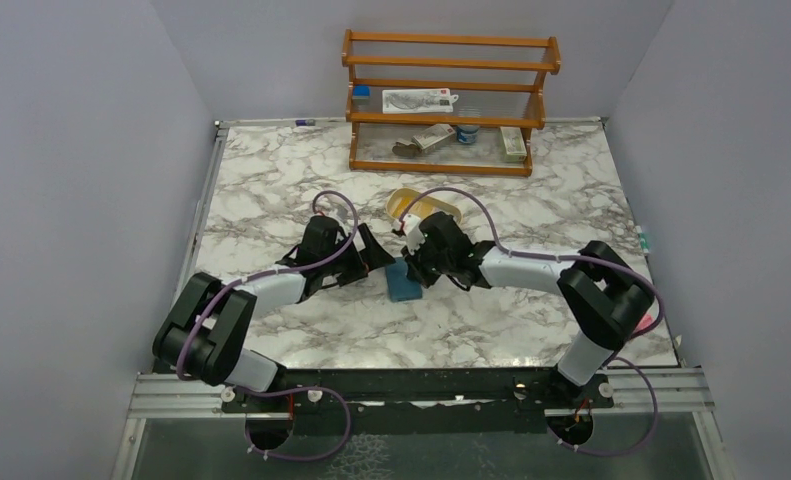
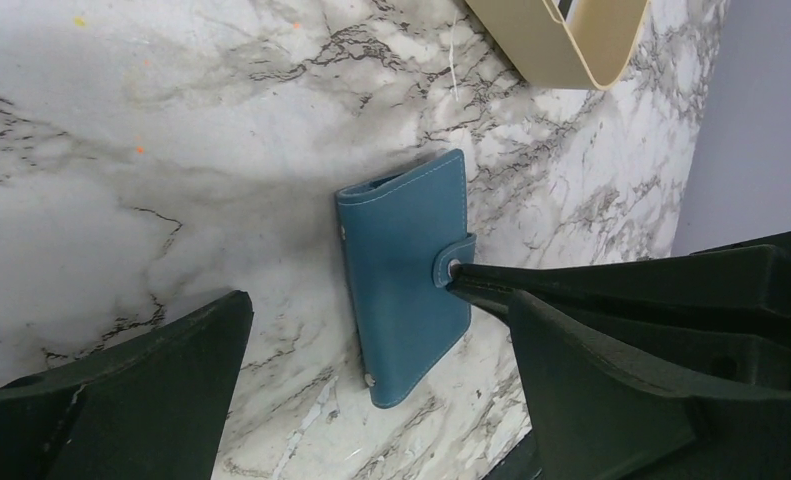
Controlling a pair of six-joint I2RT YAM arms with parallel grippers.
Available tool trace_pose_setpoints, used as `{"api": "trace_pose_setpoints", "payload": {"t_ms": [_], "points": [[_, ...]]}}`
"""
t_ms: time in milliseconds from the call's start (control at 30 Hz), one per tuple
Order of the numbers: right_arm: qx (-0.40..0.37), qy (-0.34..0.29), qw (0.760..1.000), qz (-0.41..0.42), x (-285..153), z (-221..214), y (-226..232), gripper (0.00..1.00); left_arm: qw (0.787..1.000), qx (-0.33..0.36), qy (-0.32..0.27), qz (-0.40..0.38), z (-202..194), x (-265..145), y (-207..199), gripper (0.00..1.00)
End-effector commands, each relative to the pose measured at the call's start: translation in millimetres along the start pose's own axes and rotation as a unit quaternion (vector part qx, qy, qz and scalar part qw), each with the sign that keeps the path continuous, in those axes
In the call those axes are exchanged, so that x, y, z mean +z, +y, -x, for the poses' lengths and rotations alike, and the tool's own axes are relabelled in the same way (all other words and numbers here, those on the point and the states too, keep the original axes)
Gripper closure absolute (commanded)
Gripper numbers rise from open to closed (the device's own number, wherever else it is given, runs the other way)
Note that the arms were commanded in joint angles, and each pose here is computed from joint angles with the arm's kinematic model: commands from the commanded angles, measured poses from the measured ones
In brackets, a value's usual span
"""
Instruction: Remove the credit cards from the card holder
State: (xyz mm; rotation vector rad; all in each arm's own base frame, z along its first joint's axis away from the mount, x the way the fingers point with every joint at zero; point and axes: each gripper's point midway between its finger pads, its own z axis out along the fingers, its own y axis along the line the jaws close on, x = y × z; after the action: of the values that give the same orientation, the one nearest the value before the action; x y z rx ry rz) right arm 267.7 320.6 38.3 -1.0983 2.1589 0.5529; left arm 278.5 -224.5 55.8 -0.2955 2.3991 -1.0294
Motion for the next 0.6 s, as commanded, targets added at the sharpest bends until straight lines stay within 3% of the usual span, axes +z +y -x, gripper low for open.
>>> {"api": "trace_pose_setpoints", "payload": {"t_ms": [0, 300, 433, 500, 567], "points": [[0.063, -0.058, 0.996, -0.002, -16, 17, 8, 0.99, 1.0, 0.003, -0.005, -0.028, -1, 3, -12, 0.01], [0.117, -0.178, 0.976, 0.042, -51, 54, 23, 0.99, 0.999, -0.002, -0.002, -0.037, -4, 12, -21, 0.01], [0.125, -0.199, 0.971, 0.05, -61, 63, 24, 0.99, 0.996, -0.034, 0.006, -0.087, -6, 11, -40, 0.01], [0.125, -0.201, 0.97, 0.054, -63, 64, 25, 0.99, 0.992, -0.049, 0.011, -0.115, -7, 10, -51, 0.05], [0.124, -0.203, 0.969, 0.058, -65, 66, 26, 0.99, 0.989, -0.056, 0.011, -0.138, -5, 7, -60, 0.16]]}}
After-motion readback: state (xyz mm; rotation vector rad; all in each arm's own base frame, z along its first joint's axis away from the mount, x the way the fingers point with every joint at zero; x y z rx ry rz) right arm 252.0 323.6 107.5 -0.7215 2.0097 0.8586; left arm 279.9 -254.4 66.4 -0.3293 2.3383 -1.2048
